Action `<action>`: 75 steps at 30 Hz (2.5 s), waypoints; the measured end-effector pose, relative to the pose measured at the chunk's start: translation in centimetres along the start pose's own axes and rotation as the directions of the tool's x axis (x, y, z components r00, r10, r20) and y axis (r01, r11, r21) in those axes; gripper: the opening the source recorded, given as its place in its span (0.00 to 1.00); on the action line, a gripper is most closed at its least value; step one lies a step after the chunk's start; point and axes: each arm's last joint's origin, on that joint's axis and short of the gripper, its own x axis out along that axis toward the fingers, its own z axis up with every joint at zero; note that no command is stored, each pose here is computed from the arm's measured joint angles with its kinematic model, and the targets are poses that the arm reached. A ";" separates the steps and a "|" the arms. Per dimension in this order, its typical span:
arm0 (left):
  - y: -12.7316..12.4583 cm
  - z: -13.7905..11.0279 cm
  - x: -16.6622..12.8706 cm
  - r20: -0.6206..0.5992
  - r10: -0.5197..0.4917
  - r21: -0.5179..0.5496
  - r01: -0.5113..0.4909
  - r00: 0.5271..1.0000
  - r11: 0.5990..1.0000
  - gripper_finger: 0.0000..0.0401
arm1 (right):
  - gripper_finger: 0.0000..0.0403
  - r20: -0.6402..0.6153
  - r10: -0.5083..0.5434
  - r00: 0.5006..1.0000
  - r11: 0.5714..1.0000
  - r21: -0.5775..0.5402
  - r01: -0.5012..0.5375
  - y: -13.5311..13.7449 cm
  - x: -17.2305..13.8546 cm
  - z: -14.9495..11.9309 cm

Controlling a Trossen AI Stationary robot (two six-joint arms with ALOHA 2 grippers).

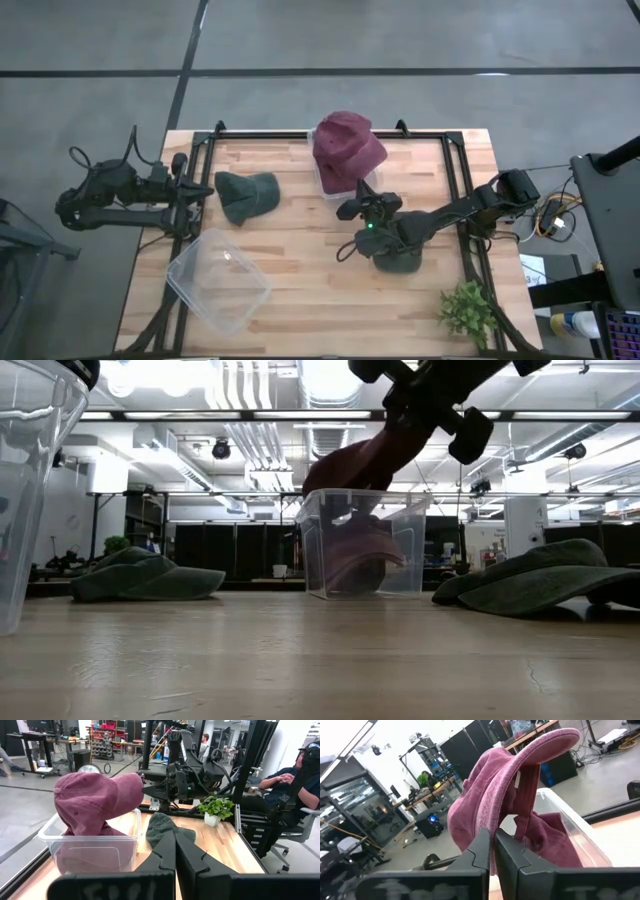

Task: Pick & Place hat
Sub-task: Put the dark red cap into the top transparent bin

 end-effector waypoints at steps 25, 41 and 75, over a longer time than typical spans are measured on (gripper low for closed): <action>0.0 0.0 0.0 0.000 0.000 -0.003 0.000 1.000 1.000 0.00 | 0.25 -0.308 0.117 0.944 0.993 0.070 -0.100 0.0 1.6 -0.7; 0.0 0.0 0.0 0.000 0.000 -0.004 0.000 1.000 1.000 0.00 | 0.26 -0.515 0.278 0.811 0.960 0.165 -0.224 0.9 0.8 2.7; 0.0 0.0 0.0 0.000 0.000 -0.001 0.000 1.000 1.000 0.00 | 0.23 -0.546 0.237 0.804 0.967 0.051 -0.250 0.4 1.5 2.1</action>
